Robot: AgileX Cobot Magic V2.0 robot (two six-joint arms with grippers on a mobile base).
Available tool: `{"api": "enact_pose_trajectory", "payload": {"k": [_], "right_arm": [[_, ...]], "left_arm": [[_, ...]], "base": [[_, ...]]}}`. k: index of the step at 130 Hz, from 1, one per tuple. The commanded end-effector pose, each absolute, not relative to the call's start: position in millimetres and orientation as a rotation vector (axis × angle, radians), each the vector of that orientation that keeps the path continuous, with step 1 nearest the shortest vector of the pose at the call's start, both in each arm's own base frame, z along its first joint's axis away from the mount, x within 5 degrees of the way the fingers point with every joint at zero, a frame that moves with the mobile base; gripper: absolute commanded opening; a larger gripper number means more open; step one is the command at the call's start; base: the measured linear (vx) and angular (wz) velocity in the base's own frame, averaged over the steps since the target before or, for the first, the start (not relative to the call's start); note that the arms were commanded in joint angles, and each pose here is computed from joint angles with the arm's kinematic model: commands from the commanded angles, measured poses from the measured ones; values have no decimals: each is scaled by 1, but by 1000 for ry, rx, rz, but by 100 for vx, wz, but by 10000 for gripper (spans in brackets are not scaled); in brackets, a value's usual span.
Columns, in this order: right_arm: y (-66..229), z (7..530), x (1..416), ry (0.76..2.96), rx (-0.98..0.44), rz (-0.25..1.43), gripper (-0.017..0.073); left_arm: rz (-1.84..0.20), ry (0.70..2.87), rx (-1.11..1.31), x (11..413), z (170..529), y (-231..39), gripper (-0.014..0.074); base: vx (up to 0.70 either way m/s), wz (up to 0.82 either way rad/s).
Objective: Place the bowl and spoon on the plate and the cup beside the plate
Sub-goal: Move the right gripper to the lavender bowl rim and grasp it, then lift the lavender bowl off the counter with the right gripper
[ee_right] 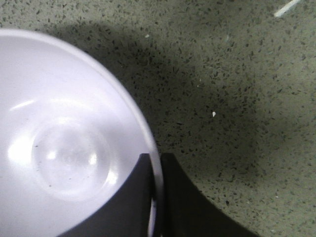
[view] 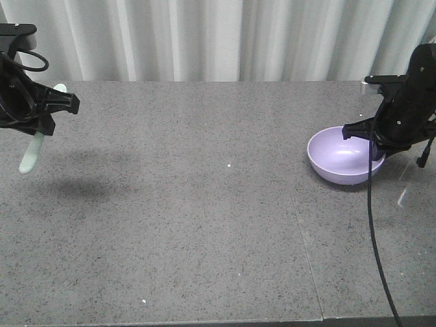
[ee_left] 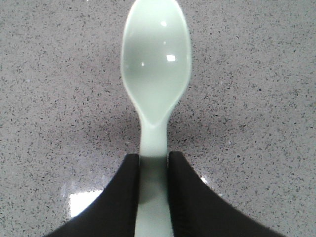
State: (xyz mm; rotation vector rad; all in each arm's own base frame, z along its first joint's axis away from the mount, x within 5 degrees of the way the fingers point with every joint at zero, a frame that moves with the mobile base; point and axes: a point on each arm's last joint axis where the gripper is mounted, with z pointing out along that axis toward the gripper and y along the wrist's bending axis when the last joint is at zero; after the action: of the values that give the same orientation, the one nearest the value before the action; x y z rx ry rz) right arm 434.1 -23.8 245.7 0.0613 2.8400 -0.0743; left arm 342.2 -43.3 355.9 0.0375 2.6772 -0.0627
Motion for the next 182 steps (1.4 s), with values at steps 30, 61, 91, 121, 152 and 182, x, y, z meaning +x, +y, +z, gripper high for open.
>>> {"api": "enact_pose_trajectory", "payload": {"k": [30,61,91,121,152,182], "right_arm": [[-22,334,407,2591,27,-44,-2],[-15,377,382,2481,11,24,-1],[-9,403,363,2411,-35,84,-1],[-7,412,351,2401,-47,87,-1],[-7,382,322,2340,-11,77,-1],[-6,386,301,2295,-3,72,-1]], "left_arm": [[-90,2574,40,335,380,-45,-8],[-90,2574,40,335,380,-45,-8],[-90,2574,40,335,380,-45,-8],[-89,2575,40,334,380,-45,-8],[-90,2574,40,335,380,-45,-8],[-89,2575,40,334,380,-45,-8]], "base": [[0,0],[0,0],[0,0],[0,0],[0,0],[0,0]]}}
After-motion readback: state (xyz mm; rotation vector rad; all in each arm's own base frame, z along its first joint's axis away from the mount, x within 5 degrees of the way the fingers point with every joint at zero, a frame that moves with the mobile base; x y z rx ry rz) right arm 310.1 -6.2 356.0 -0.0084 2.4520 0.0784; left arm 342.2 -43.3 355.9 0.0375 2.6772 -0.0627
